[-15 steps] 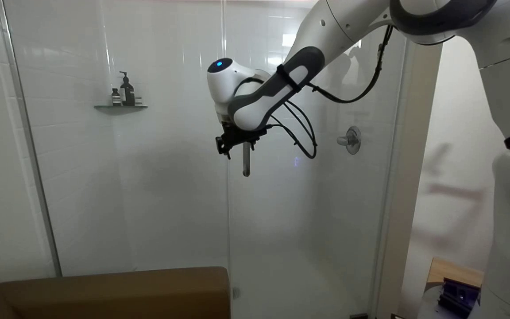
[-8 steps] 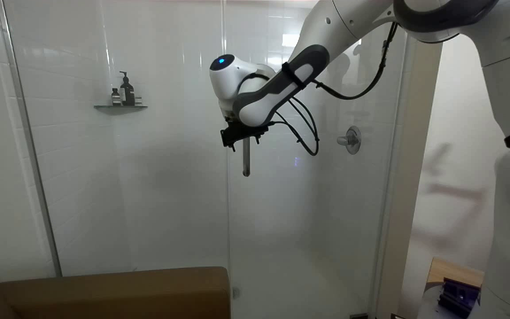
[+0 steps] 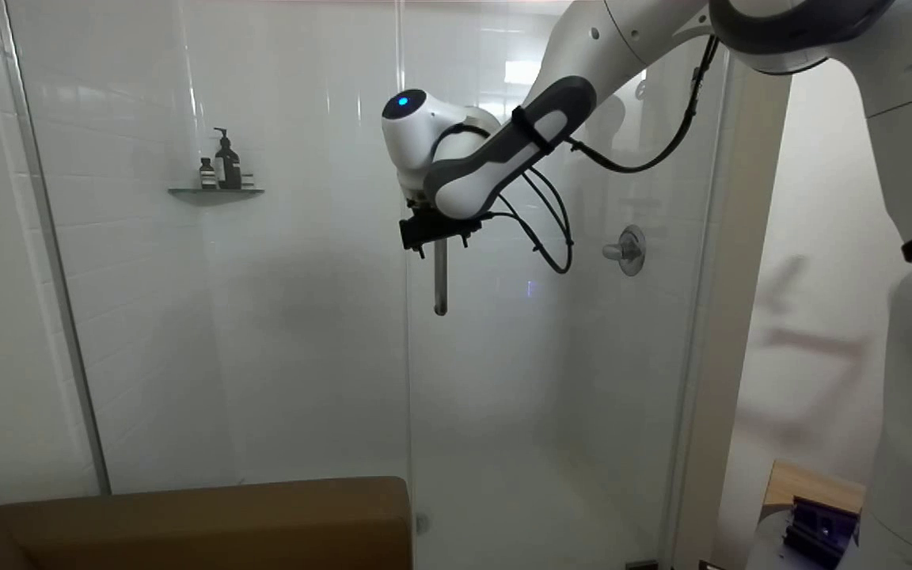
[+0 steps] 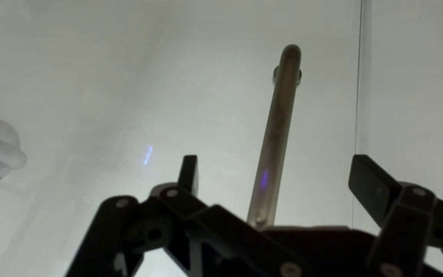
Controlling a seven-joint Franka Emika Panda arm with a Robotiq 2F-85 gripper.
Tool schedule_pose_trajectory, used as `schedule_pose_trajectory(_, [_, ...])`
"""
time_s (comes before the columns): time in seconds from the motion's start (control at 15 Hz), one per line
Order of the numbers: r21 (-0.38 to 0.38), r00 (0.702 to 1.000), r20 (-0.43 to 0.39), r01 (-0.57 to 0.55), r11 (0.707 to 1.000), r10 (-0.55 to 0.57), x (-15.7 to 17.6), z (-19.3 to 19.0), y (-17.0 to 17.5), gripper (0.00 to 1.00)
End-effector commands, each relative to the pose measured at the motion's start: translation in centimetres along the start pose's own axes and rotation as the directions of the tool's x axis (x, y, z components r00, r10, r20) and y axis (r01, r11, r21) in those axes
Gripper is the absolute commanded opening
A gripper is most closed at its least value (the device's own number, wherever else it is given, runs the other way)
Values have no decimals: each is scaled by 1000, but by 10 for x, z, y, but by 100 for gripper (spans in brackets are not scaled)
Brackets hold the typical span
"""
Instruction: Open the shower door
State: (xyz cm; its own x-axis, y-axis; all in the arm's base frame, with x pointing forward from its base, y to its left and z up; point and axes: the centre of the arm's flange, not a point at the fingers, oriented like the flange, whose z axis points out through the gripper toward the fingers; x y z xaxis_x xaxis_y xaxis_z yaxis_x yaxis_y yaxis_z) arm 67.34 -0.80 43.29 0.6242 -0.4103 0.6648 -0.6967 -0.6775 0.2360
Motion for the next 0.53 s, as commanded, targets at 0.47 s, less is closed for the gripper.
schedule_pose_trajectory(0.47, [67, 992, -126, -22, 998, 31, 25, 38, 2, 100])
